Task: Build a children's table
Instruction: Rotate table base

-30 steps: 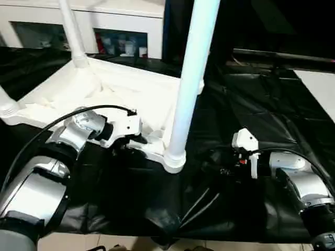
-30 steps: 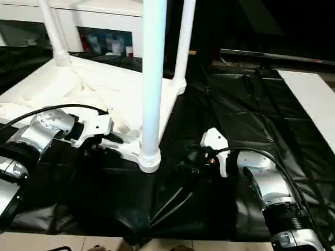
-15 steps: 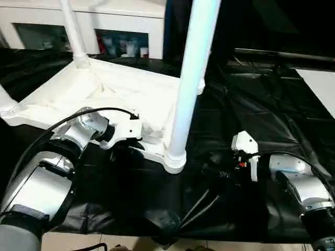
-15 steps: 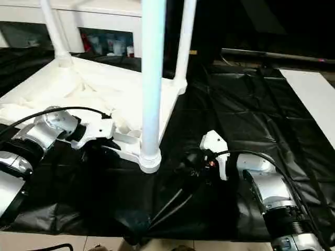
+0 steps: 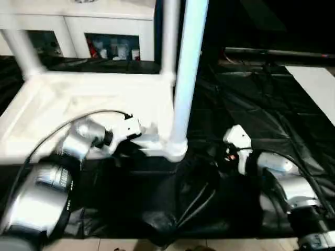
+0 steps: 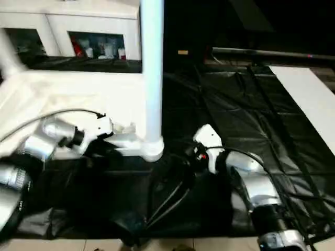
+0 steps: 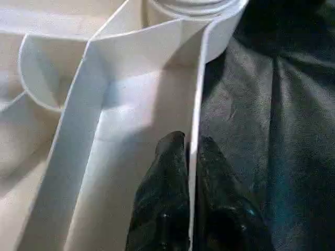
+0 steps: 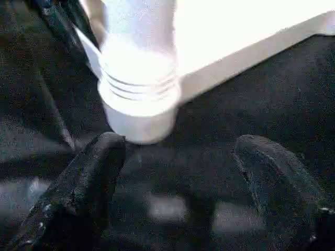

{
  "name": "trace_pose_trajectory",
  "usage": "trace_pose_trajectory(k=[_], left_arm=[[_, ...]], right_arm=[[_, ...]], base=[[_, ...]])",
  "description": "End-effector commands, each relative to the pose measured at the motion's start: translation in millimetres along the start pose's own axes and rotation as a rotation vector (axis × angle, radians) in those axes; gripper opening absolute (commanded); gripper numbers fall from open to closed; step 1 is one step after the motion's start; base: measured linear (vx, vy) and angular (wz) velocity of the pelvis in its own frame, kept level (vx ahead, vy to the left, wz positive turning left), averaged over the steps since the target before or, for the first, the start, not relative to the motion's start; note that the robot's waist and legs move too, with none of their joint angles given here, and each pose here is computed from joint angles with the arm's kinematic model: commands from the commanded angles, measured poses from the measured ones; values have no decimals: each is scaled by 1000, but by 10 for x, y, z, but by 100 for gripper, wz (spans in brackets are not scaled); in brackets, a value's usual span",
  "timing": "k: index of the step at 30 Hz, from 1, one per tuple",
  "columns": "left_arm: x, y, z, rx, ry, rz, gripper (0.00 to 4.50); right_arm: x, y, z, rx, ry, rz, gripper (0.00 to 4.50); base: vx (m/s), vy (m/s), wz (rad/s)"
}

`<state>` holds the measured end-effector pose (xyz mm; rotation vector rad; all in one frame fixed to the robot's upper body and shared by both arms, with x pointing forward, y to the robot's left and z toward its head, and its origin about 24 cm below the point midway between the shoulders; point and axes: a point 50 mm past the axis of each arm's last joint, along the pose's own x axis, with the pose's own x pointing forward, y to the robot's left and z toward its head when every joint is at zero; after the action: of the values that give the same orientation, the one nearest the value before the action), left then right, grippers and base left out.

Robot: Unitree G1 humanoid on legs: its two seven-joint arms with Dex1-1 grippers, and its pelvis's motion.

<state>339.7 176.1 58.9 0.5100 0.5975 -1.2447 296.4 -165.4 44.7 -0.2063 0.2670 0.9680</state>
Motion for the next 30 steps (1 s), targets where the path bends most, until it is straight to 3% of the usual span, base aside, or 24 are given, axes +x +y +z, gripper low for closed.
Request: trace_pose_trajectory(k=[1, 5, 10, 21, 30], left_arm=[[116, -150, -183, -88, -54, 0, 1], [196, -302, -175, -24, -99, -38, 0], [276, -457, -236, 14, -39, -74, 0], [293, -508, -136, 73, -39, -67, 0], [306, -510, -102, 74, -40, -79, 0]], right_arm=[[0, -19, 45, -9, -25, -3, 376], [88, 15, 99, 29, -78, 12, 404], [184, 47, 178, 6, -112, 18, 446], [345, 142, 132, -77, -50, 74, 446], [487, 132, 196, -43, -106, 46, 446]], base=[[0, 0, 0], [0, 0, 0], [0, 0, 0], [0, 0, 0], [0, 0, 0]])
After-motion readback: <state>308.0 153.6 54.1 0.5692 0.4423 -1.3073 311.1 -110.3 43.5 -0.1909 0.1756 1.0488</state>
